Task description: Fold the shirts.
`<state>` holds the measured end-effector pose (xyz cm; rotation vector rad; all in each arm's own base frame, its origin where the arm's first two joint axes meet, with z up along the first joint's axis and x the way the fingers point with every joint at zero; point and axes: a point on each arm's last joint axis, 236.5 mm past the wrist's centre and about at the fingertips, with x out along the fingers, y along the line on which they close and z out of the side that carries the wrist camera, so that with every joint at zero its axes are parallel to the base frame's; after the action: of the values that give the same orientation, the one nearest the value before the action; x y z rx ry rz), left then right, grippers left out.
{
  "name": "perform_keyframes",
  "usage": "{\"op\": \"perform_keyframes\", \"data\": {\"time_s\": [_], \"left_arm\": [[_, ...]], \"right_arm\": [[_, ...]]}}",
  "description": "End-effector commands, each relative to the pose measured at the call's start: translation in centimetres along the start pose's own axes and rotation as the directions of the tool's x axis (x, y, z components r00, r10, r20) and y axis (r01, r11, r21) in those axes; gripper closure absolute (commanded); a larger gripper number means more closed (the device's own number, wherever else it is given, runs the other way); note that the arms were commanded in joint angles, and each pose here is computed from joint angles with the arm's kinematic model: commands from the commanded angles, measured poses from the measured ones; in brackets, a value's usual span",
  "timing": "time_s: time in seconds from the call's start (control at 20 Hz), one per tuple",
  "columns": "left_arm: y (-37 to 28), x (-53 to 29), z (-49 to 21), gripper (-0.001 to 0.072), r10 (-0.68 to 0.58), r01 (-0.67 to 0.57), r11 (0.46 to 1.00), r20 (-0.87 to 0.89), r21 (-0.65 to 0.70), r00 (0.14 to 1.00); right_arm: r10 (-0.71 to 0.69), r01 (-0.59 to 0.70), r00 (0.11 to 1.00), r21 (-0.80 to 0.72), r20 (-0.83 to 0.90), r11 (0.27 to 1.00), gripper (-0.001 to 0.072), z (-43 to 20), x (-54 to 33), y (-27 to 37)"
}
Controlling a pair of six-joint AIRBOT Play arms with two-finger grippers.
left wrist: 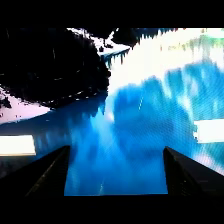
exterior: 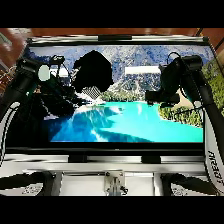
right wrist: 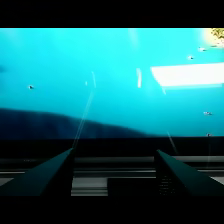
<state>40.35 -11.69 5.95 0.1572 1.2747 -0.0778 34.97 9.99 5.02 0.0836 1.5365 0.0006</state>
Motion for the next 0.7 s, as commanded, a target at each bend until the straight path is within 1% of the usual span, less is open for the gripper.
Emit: {"op": "perform_keyframes", "data": {"time_s": [0.0,0.2,0.25,0.4,0.65], "left_arm": [[0.0,0.0,0.0,-0.0006,0.0,0.0,1.0,0.002,0.0,1.0],[0.0,0.0,0.2,-0.0006,-0.001,0.001,1.0,0.006,-0.004,1.0],[-0.2,0.0,1.1,-0.0006,-0.009,0.01,1.0,0.045,-0.011,0.999],[-1.2,-0.1,5.1,-0.0007,-0.044,0.052,0.998,0.21,-0.032,0.977],[-2.6,-1.6,10.7,-0.0007,-0.099,0.117,0.993,0.438,-0.014,0.893]], "right_arm": [[0.001,-0.001,1.0,0.0,0.002,1.0,0.01,0.0,0.0,0.0],[0.045,-0.04,0.989,-0.035,0.143,0.999,0.01,3.4,-0.3,1.1],[0.054,-0.047,0.984,-0.045,0.172,0.998,0.01,4.1,-0.4,1.3],[0.058,-0.049,0.981,-0.05,0.188,0.998,0.01,4.4,-0.5,1.4],[0.106,-0.089,0.929,-0.064,0.354,0.994,0.01,8.3,-1.7,2.5]]}}
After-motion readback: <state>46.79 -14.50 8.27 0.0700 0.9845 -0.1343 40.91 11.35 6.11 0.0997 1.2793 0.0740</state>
